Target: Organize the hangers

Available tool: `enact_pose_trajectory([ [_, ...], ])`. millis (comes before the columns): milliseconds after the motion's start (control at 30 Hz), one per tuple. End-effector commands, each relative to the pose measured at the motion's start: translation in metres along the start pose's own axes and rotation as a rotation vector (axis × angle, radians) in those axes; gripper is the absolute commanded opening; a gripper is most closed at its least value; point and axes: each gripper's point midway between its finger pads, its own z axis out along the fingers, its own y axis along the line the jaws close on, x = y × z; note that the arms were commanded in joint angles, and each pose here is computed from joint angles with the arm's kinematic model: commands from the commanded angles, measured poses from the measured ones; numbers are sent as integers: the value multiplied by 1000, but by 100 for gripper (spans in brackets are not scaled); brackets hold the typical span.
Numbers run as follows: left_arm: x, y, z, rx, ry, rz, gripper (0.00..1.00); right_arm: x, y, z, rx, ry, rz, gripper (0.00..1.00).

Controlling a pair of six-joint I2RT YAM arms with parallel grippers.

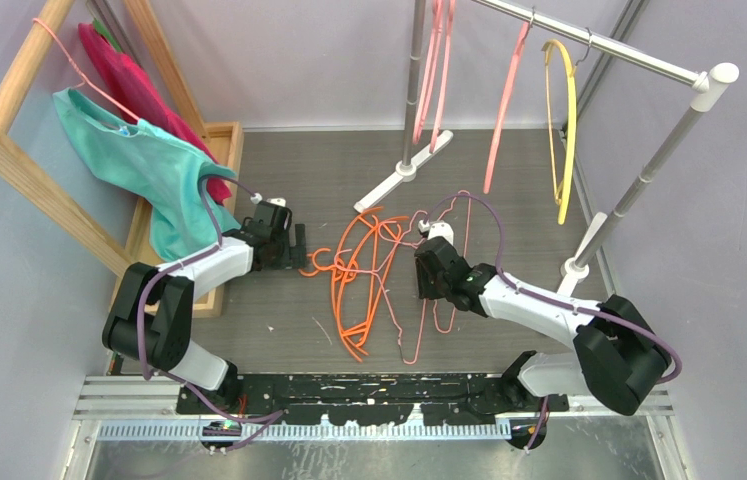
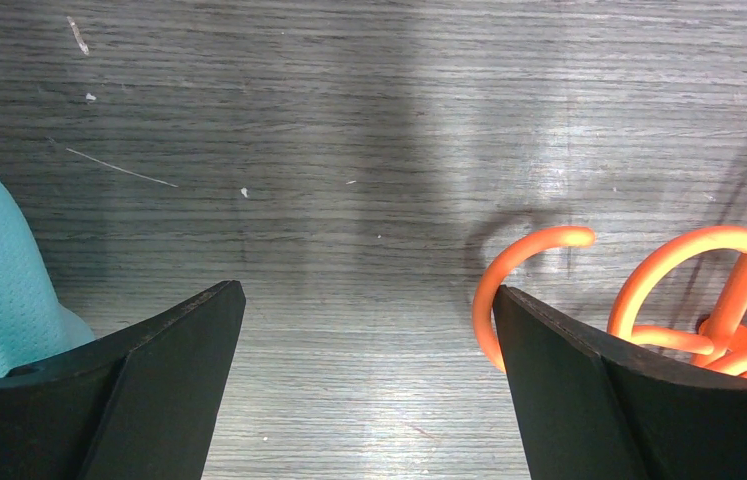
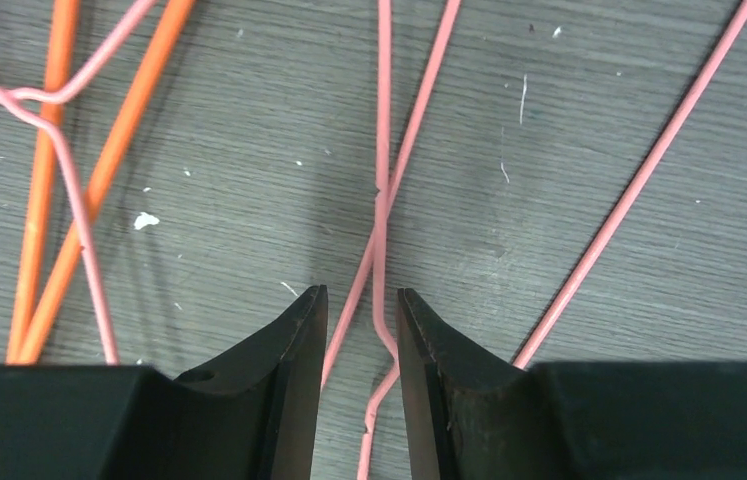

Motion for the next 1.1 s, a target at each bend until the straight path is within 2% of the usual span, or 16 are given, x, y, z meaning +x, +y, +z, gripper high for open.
enact_pose_trajectory([
  [0,-17,-5,-7,15,-51,-15,98,-5,-2,8,27,-37,43,37],
  [167,-16,-5,-7,16,-51,-14,98,13,-8,15,46,1,43,36],
  [233,-17,-5,-7,16,-53,-16,98,16,-9,15,47,4,46,29],
  [300,-17,-5,-7,16,-52,-15,98,16,-8,14,39,-2,53,17],
  [467,-17,-5,-7,14,-51,-17,98,4,-6,4,18,-46,70,2],
  [633,-16,-5,-6,15,-48,-16,98,-14,6,-14,-42,-71,84,1],
  [900,-16,-6,-6,22,-50,-17,98,-51,47,-66,-289,-157,113,1],
  [1067,-16,-7,-7,27,-50,-18,98,-48,62,-65,-370,-147,104,1],
])
